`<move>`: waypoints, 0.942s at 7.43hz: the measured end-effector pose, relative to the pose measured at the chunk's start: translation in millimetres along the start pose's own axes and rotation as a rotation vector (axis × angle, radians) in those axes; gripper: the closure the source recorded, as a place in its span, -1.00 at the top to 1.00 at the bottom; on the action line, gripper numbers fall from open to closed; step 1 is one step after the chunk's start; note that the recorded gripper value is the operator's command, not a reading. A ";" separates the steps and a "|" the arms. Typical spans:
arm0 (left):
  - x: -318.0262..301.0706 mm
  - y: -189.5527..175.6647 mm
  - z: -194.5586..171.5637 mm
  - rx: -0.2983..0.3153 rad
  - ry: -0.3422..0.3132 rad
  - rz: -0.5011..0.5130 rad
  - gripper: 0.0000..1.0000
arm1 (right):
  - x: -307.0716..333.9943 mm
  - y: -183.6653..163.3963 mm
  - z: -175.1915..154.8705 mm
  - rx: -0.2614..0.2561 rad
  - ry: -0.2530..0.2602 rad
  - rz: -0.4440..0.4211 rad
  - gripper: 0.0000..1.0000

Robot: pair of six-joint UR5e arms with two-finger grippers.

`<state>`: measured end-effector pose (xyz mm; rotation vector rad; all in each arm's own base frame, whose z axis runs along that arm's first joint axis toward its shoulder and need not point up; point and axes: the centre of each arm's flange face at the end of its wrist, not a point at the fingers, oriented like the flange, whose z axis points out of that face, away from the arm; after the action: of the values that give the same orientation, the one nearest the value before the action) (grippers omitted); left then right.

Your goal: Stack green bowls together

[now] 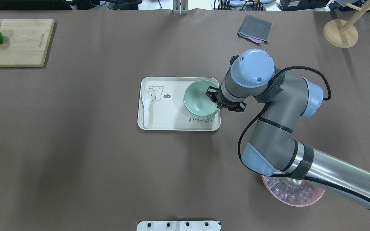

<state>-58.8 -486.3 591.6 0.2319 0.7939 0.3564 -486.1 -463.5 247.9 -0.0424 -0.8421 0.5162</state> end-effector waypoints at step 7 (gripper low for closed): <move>0.1 -0.1 0.3 -0.001 0.000 0.000 0.97 | -2.8 -0.7 3.2 0.001 -0.001 -0.003 -1.00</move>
<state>-58.4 -486.3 591.7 0.2313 0.7941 0.3568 -489.7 -465.9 248.2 -0.0405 -0.8426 0.5142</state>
